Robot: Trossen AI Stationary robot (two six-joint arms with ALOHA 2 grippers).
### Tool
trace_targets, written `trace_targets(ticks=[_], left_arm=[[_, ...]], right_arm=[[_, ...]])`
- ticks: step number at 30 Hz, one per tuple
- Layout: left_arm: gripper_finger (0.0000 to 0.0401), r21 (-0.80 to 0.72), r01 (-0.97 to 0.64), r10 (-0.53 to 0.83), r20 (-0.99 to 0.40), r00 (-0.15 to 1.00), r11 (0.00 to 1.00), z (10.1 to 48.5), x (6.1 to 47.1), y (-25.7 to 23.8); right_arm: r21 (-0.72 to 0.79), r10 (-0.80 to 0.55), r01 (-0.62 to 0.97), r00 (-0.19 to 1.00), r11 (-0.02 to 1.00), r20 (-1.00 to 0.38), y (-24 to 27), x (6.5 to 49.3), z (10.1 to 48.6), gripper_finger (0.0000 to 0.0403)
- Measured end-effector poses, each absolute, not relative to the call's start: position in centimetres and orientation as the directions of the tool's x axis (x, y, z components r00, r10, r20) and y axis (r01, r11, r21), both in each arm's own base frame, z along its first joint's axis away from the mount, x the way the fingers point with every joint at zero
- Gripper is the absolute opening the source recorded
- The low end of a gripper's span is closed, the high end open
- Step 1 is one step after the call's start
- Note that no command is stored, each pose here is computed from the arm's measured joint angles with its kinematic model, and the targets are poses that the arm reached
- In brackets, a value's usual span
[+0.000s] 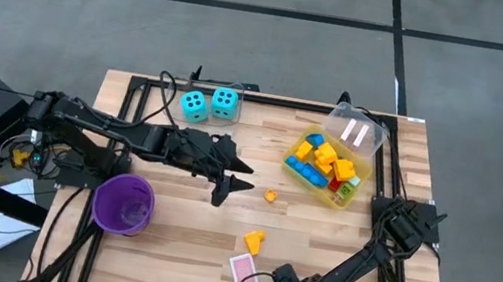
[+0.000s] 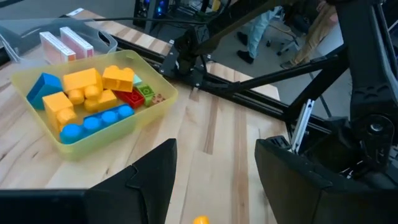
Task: Pick & Place Toys
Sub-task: Put the green game piece into the yellow bin
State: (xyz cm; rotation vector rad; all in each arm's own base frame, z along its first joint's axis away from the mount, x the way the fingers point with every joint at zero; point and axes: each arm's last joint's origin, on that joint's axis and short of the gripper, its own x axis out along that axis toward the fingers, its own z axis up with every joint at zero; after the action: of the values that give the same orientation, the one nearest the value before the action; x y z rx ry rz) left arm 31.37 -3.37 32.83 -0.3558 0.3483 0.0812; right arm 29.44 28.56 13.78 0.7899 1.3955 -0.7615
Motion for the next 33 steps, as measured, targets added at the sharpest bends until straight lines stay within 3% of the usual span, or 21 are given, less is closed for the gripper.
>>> trace_targets(ticks=[7,13,22,28,33], left_arm=[[0.0213,-0.333,-0.138,0.017,-0.343,0.939,0.933,32.9,31.4,-3.4],[0.0213,-0.333,-0.138,0.016,-0.344,0.939,0.933,32.9,31.4,-3.4],[0.0213,-0.326,-0.139,0.017,-0.35,0.937,0.935,32.8,31.4,-3.4],[0.0213,-0.25,-0.125,0.023,-0.375,0.927,0.96,32.6,31.3,-3.2],[0.0213,-0.217,-0.133,0.045,-0.371,0.928,0.967,32.6,31.4,-2.5]], right_arm=[[0.029,0.0,0.843,0.035,0.538,-0.999,28.6,29.4,13.8,0.024],[0.015,-0.016,0.841,0.029,0.541,-0.999,28.5,29.4,14.2,0.0124],[0.002,-0.132,0.849,0.084,0.528,-0.988,26.1,29.7,18.6,0.0131],[-0.216,-0.358,0.877,-0.054,0.429,-0.932,21.1,27.0,24.1,0.0131],[-0.078,-0.433,0.898,0.131,0.433,-0.892,15.3,25.3,29.8,0.0131]])
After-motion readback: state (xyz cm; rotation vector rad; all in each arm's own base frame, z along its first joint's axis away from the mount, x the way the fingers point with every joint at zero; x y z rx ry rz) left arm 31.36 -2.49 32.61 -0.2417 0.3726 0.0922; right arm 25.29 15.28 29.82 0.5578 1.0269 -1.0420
